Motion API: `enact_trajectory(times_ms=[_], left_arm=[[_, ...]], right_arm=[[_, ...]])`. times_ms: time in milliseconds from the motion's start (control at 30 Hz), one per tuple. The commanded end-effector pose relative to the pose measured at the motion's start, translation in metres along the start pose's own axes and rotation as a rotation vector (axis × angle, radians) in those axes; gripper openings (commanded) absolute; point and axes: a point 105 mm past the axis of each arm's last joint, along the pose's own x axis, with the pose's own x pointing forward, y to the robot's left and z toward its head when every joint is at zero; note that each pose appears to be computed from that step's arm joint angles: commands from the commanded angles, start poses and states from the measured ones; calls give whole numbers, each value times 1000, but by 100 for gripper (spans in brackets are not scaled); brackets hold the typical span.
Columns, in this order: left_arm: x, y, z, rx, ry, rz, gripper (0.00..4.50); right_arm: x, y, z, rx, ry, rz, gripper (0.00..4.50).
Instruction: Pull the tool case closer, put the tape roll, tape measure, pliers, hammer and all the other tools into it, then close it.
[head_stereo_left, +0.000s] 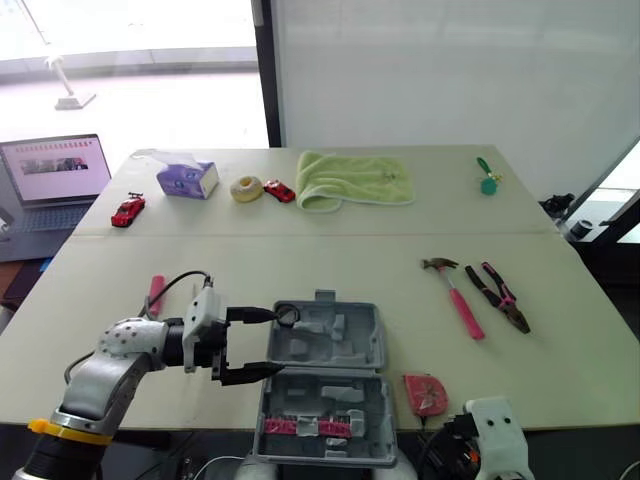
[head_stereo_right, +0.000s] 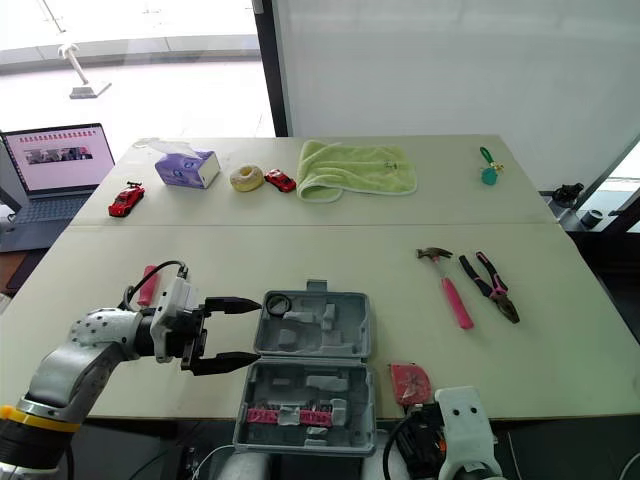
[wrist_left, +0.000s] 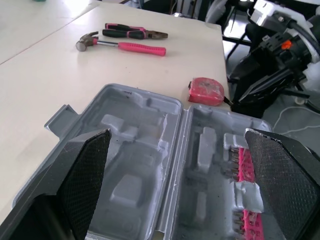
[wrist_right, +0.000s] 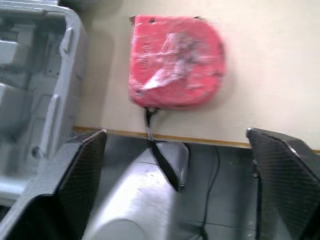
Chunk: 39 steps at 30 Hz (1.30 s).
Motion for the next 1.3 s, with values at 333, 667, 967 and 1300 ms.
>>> enact_trajectory(times_ms=[333,667,967,1300], left_arm=[[-10,-4,3,35,14,-4,450],[-23,-15,3,35,39,42,450],[-32,-15,7,44,60,86,450],[-33,-14,3,41,62,83,450]], right_arm=[[18,-32,79,-1021,-13,753,446],[54,-37,83,-1185,-3,877,446],[70,-25,67,-1181,-1,901,446],[68,-28,70,-1163,-2,886,284]])
